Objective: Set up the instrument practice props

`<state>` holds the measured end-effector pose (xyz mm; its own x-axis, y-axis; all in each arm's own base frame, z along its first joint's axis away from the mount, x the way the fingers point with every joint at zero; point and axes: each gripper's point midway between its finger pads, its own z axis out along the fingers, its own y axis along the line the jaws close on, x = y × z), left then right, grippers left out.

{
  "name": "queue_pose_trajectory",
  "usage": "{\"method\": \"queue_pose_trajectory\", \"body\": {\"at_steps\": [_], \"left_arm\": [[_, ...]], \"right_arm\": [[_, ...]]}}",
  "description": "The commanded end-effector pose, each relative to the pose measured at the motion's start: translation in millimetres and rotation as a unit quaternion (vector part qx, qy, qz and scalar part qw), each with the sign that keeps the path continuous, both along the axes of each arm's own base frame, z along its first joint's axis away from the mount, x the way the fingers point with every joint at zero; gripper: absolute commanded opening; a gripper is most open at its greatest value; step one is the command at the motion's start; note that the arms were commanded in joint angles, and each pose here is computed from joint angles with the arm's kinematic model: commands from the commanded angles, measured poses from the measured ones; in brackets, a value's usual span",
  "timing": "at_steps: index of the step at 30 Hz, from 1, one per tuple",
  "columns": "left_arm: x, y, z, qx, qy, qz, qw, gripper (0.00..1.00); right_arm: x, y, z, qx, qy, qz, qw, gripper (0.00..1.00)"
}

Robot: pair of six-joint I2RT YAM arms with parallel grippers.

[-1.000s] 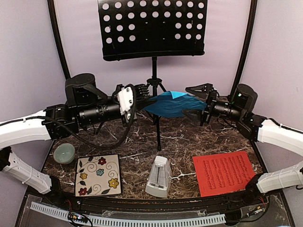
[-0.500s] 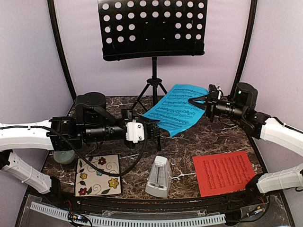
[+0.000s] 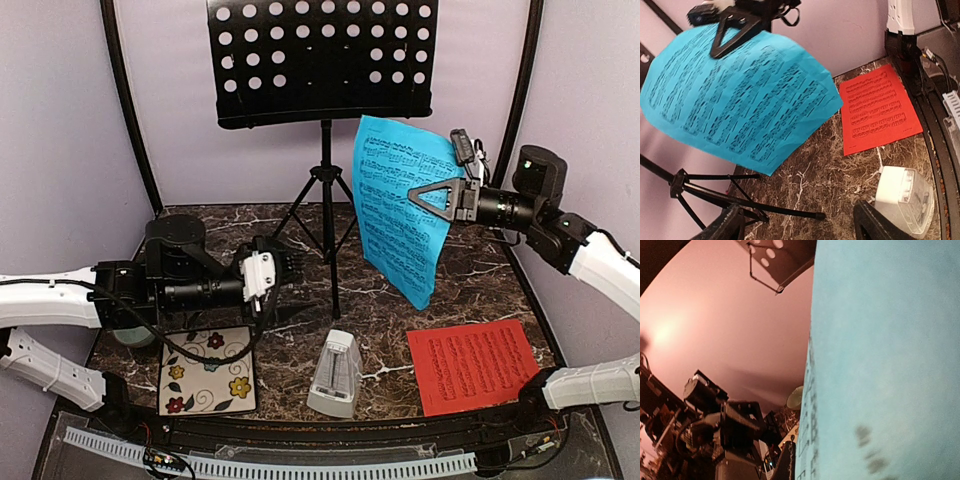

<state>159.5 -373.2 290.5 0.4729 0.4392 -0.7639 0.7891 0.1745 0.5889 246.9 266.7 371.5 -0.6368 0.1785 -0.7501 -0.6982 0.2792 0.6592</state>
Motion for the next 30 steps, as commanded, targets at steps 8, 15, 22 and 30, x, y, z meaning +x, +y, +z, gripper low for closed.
{"method": "queue_pose_trajectory", "body": {"at_steps": [8, 15, 22, 30], "left_arm": [[2.4, 13.7, 34.5, -0.157, 0.186, -0.029, 0.969, 0.84], [1.2, 14.4, 45.7, -0.175, 0.224, -0.046, 0.958, 0.85], [-5.5, 10.7, 54.5, -0.179, 0.235, -0.072, 0.953, 0.85], [4.3, 0.8, 69.3, -0.192, 0.239, -0.064, 0.950, 0.82]], "right_arm": [[-79.1, 12.6, 25.8, -0.083, -0.218, 0.161, 0.959, 0.00], [-95.4, 8.8, 40.3, -0.081, -0.259, 0.179, 0.946, 0.00], [-99.6, 7.8, 49.7, -0.084, -0.274, 0.185, 0.940, 0.00], [-102.4, 9.1, 58.2, -0.078, -0.277, 0.189, 0.939, 0.00]]}}
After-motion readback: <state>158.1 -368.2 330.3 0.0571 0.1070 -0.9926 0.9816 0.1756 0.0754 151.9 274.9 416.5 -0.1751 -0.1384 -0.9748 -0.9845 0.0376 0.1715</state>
